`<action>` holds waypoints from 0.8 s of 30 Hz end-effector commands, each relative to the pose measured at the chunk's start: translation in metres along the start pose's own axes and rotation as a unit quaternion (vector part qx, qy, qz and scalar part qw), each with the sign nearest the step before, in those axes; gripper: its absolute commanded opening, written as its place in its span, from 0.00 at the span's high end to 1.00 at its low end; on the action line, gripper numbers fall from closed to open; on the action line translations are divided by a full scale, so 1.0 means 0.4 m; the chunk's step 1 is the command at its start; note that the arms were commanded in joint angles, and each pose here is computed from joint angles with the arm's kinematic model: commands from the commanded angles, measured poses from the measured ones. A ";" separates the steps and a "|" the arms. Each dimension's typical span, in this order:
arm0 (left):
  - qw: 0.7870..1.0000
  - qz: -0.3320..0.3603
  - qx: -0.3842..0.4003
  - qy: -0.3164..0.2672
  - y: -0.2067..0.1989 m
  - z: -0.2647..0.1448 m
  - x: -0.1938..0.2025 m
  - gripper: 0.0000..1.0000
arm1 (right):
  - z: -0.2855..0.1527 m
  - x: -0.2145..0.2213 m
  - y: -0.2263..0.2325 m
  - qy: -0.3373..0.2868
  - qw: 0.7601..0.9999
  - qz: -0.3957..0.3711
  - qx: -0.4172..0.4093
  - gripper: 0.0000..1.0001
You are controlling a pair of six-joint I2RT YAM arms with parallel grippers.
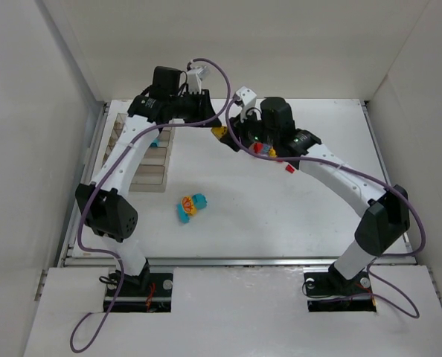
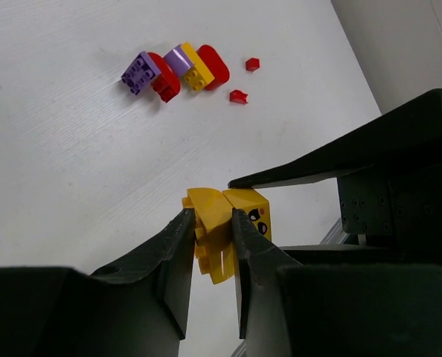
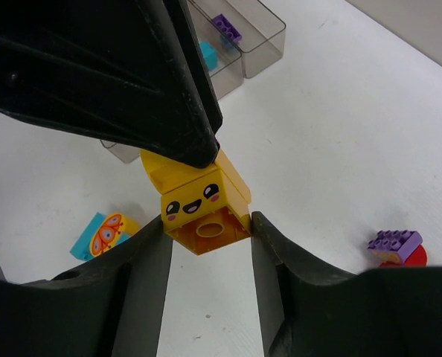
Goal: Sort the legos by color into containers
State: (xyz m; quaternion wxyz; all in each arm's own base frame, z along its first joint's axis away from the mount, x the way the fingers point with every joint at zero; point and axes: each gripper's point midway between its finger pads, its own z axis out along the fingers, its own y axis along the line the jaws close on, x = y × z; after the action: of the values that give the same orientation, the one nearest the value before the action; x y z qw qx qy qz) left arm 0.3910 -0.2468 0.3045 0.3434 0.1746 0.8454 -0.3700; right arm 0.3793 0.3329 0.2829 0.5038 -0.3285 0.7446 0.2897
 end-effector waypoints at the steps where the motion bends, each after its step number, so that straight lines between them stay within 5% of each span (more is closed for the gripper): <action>1: 0.993 0.013 -0.117 -0.014 0.141 -0.047 -0.004 1.00 | -0.073 -0.068 -0.005 -0.047 0.998 -0.020 0.026 1.00; 6: 0.984 -0.007 -0.179 0.014 0.272 -0.043 0.051 1.00 | -0.117 -0.045 -0.041 -0.045 0.998 0.005 0.039 1.00; 15: 0.976 -0.003 -0.217 0.031 0.326 -0.055 0.088 1.00 | -0.115 -0.034 -0.035 -0.041 0.998 0.016 0.033 1.00; 24: 0.922 -0.017 -0.386 -0.021 0.543 -0.235 0.072 1.00 | -0.092 -0.010 -0.030 -0.028 0.999 0.034 0.022 1.00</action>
State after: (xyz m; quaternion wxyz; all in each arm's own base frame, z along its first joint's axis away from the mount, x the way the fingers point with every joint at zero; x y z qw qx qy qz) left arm 0.4447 -0.0700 0.1926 0.3458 0.0332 0.9341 -0.0830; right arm 0.3675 0.2911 0.2874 0.5105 -0.2847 0.7599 0.2844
